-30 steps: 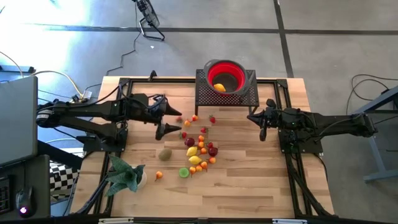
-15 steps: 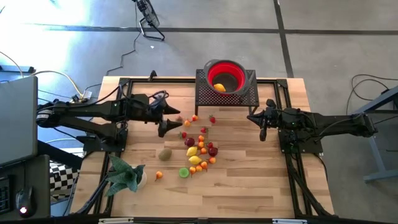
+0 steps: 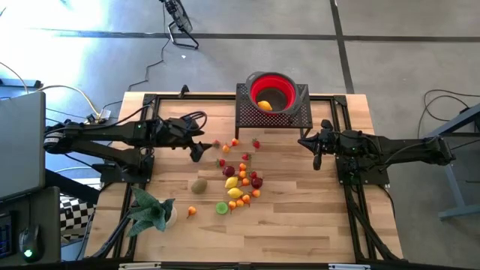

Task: Pick & Place Fruit
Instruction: Put the half kiwi into the strainer on the shelf

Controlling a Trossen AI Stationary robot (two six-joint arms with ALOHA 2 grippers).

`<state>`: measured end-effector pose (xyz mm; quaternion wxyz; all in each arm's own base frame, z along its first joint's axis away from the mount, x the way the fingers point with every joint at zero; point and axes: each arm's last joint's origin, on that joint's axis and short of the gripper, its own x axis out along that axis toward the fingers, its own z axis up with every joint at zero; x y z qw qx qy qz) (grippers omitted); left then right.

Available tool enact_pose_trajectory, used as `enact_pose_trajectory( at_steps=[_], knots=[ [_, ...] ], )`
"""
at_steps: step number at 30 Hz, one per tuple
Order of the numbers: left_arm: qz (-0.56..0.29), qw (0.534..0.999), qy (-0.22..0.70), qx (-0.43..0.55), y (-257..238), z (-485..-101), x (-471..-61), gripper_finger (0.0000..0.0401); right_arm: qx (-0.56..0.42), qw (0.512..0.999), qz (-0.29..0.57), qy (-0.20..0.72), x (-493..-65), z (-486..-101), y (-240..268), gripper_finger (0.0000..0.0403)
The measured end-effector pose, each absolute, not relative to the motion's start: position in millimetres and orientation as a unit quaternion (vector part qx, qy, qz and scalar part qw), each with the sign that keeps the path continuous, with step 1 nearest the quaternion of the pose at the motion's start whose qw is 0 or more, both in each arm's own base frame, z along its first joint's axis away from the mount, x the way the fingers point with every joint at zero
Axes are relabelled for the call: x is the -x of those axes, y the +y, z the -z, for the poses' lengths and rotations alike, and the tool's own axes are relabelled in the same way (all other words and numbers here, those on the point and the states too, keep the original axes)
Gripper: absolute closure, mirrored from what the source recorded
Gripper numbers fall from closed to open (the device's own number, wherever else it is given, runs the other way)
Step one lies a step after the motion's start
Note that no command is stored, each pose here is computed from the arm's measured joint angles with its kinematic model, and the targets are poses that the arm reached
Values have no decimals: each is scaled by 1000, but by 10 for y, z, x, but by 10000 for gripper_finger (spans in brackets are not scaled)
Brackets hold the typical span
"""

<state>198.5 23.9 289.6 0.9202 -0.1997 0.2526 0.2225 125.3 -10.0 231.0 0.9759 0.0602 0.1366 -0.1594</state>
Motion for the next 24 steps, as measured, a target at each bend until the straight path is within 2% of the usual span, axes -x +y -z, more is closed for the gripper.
enact_pose_trajectory(
  at_steps=[6,10,17,24],
  knots=[
    [-245,911,273,187,251,-2987,-1977,72,-60,976,159,136,-1253,-2311,-100,400],
    [-252,903,320,139,258,-3012,-1976,72,-60,976,160,136,-1253,-2311,-100,400],
    [-259,872,400,111,266,-2795,-2052,72,-60,976,160,137,-1254,-2310,-101,400],
    [-262,857,430,106,278,-2648,-2193,72,-60,976,160,137,-1253,-2310,-100,400]
  ],
)
